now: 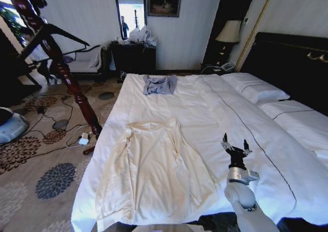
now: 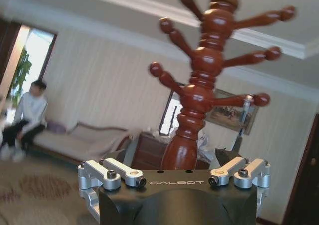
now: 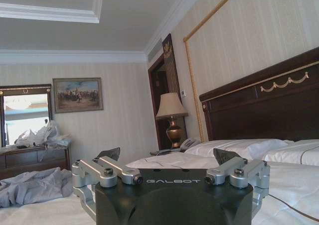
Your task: Pick up the clothes from the bed and hang them on the clothes hanger.
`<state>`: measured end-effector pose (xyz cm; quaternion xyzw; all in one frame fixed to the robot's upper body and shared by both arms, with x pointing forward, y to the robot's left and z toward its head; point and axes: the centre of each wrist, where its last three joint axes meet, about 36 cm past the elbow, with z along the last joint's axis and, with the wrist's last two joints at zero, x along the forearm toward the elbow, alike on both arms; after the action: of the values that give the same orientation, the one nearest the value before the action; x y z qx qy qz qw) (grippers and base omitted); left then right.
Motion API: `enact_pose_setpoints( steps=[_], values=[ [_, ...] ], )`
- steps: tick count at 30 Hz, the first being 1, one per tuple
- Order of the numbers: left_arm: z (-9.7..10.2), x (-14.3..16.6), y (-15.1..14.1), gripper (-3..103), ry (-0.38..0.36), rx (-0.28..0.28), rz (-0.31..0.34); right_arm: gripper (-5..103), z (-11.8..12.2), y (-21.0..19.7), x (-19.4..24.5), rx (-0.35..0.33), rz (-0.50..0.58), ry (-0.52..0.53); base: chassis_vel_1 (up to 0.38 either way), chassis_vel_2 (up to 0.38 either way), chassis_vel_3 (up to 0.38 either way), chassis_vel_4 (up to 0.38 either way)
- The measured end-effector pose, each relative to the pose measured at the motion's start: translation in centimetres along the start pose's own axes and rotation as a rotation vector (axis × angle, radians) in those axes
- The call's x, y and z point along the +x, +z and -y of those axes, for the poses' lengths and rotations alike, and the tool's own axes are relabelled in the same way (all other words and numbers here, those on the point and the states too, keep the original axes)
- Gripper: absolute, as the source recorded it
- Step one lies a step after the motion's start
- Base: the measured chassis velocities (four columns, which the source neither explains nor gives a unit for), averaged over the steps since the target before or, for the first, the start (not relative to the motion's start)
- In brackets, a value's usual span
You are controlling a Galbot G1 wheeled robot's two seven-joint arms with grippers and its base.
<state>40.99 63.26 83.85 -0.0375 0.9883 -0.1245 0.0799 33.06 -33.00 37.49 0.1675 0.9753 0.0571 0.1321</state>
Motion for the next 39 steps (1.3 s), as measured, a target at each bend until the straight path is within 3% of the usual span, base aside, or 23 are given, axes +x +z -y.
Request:
enact_pose_setpoints(
  steps=[3,6,7,11,18,21,26,31,32,36,38,39],
  values=[
    [0.7,-0.1,0.0,100,0.013,-0.042,-0.002,100,0.0,0.0,0.0,0.0,-0.001,0.001,0.0,0.0,0.0,0.0],
    [2.1,-0.5,-0.4,100,0.027,-0.13,-0.01,100,-0.1,0.4,0.2,0.001,-0.009,0.004,0.0,0.0,0.0,0.0],
    [2.1,-0.5,-0.4,100,0.027,-0.13,-0.01,100,-0.1,0.4,0.2,0.001,-0.009,0.004,0.0,0.0,0.0,0.0],
    [1.9,-1.1,-0.7,100,0.043,-0.225,-0.033,100,-0.5,0.7,0.3,-0.008,-0.015,0.003,0.0,0.0,0.0,0.0],
    [1.4,-1.7,-1.7,100,0.02,-0.285,-0.066,100,-0.7,0.8,0.0,-0.013,-0.014,0.0,0.0,0.0,0.0,0.0],
    [1.6,-1.8,-1.9,100,0.028,-0.294,-0.073,100,-0.7,0.9,-0.1,-0.014,-0.014,0.0,0.0,0.0,0.0,0.0],
    [4.3,-1.9,-0.9,100,0.044,-0.293,-0.099,100,-0.8,1.0,-0.1,-0.019,-0.012,0.002,0.0,0.0,0.0,0.0],
    [10.1,-0.7,2.3,100,0.1,-0.242,-0.103,100,-0.4,0.9,0.1,-0.014,-0.008,0.005,0.0,0.0,0.0,0.0],
    [10.1,-0.7,2.3,100,0.1,-0.242,-0.103,100,-0.4,0.9,0.1,-0.014,-0.008,0.005,0.0,0.0,0.0,0.0],
    [12.3,0.0,3.3,100,0.039,-0.249,-0.086,100,-0.2,0.8,0.1,-0.009,-0.005,0.003,0.0,0.0,0.0,0.0],
    [11.8,-0.1,3.1,100,-0.028,-0.281,-0.076,100,-0.3,0.8,0.2,-0.011,-0.006,0.002,0.0,0.0,0.0,0.0],
    [11.8,-0.1,3.1,100,-0.028,-0.281,-0.076,100,-0.3,0.8,0.2,-0.011,-0.006,0.002,0.0,0.0,0.0,0.0]
  ],
)
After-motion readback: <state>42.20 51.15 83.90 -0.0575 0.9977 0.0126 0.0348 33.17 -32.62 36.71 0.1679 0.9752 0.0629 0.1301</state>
